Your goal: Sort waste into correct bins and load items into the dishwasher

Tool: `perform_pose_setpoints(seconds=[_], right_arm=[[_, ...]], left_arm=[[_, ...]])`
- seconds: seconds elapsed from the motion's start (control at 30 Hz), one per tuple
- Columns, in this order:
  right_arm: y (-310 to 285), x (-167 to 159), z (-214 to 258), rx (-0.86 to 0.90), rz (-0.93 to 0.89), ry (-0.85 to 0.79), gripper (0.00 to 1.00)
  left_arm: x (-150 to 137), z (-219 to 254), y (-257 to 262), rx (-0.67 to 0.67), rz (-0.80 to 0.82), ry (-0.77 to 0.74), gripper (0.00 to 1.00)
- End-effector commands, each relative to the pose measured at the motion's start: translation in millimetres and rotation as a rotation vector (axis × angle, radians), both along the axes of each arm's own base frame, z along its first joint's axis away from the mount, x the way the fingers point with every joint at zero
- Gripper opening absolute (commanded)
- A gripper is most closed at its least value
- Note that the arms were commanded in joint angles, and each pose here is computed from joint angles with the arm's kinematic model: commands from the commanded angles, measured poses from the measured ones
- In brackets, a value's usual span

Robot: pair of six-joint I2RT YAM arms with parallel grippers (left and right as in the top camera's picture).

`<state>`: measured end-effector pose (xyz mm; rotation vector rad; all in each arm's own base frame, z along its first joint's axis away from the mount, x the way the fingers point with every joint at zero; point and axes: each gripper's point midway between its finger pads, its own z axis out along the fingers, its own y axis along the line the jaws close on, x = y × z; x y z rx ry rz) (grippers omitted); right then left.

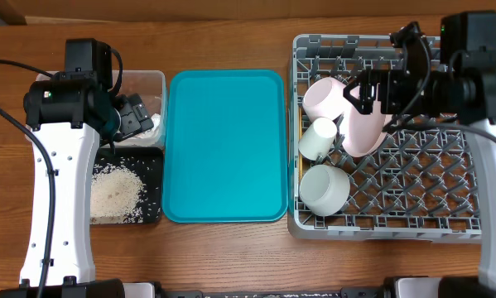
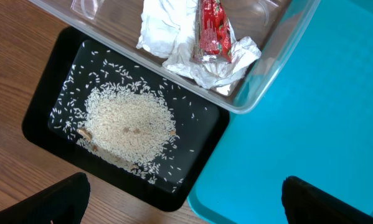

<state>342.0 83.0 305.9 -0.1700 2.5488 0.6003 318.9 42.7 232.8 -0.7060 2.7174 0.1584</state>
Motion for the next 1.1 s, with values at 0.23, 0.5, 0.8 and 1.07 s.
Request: perform_pose_setpoints(seconds=[0.23,0.5,0.8,1.07], right_arm=[[-16,-95,110,-0.069,-0.055,-0.414,1.00],[-19,-180,145,-0.084,-0.050,-0.617,1.00],[-25,-242,143,-0.063,-0.057,-0.720,1.00],[-20,-235,109,-0.036,-0.046,-0.856,1.00]], left_arm=[[2,2,1,0.005,0.005,-0.007,1.00],[2,2,1,0.005,0.005,-0.007,1.00],[2,2,1,0.005,0.005,-0.007,1.00],[2,2,1,0.005,0.005,-0.007,1.00]])
